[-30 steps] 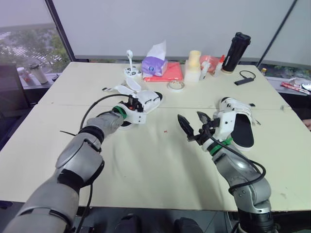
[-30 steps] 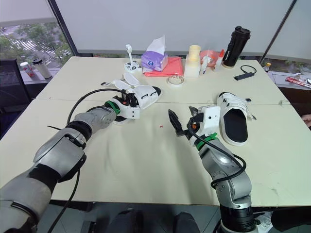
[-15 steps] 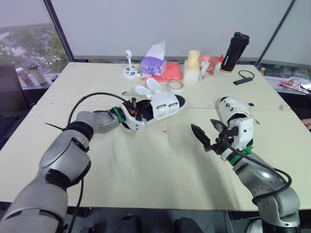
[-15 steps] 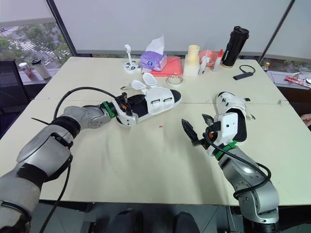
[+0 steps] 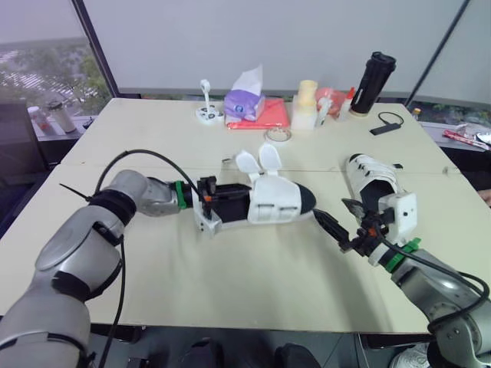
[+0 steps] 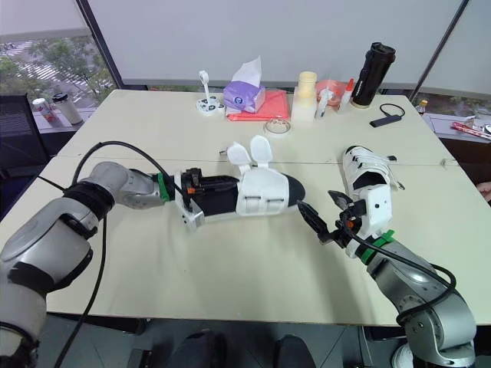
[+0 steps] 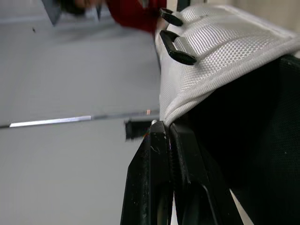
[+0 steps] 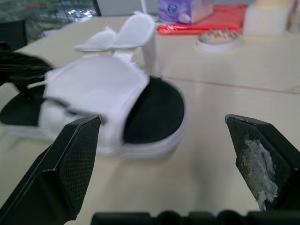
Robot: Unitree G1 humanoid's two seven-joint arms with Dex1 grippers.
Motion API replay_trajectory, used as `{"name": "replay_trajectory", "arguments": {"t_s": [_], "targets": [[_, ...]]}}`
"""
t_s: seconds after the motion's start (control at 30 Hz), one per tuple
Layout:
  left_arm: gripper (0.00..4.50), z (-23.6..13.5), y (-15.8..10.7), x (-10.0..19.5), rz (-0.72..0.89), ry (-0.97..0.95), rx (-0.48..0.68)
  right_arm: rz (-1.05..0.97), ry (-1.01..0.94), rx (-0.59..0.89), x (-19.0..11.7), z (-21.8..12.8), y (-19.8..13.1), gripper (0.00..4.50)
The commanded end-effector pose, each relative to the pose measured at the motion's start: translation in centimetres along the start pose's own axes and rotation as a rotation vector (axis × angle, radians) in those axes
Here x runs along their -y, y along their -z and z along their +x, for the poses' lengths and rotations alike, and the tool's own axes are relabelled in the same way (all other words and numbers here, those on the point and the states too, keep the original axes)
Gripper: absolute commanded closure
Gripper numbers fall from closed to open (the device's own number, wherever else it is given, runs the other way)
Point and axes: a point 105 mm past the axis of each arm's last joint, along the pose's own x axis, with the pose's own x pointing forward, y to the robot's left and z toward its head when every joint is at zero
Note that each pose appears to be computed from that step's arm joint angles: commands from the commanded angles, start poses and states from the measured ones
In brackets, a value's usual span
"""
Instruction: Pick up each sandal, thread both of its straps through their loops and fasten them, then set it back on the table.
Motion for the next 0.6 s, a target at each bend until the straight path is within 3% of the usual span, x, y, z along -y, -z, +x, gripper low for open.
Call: {"name": "replay_trajectory", "arguments": {"t_s": [0.03, 0.27, 0.53, 0.6], "targets": [[4.4, 0.3, -0.9, -1.5, -0.009, -0.055, 0.051, -0.036, -0.028, 0.043, -0.7, -0.9, -1.6, 0.0], [4.4, 0.4, -3.0, -0.1, 0.003, 0.009, 0.151, -0.023, -0.108, -0.019, -2.0, -1.5, -0.7, 0.0], [4.4, 0.3, -4.0, 0.9, -0.029, 0.032, 0.184, -0.017, -0.117, -0.032, -2.1, -1.4, -0.4, 0.0], [3.89, 0.2, -4.1, 1.1, -0.034, 0.038, 0.18, -0.026, -0.12, -0.037, -2.1, -1.3, -0.4, 0.0]]}}
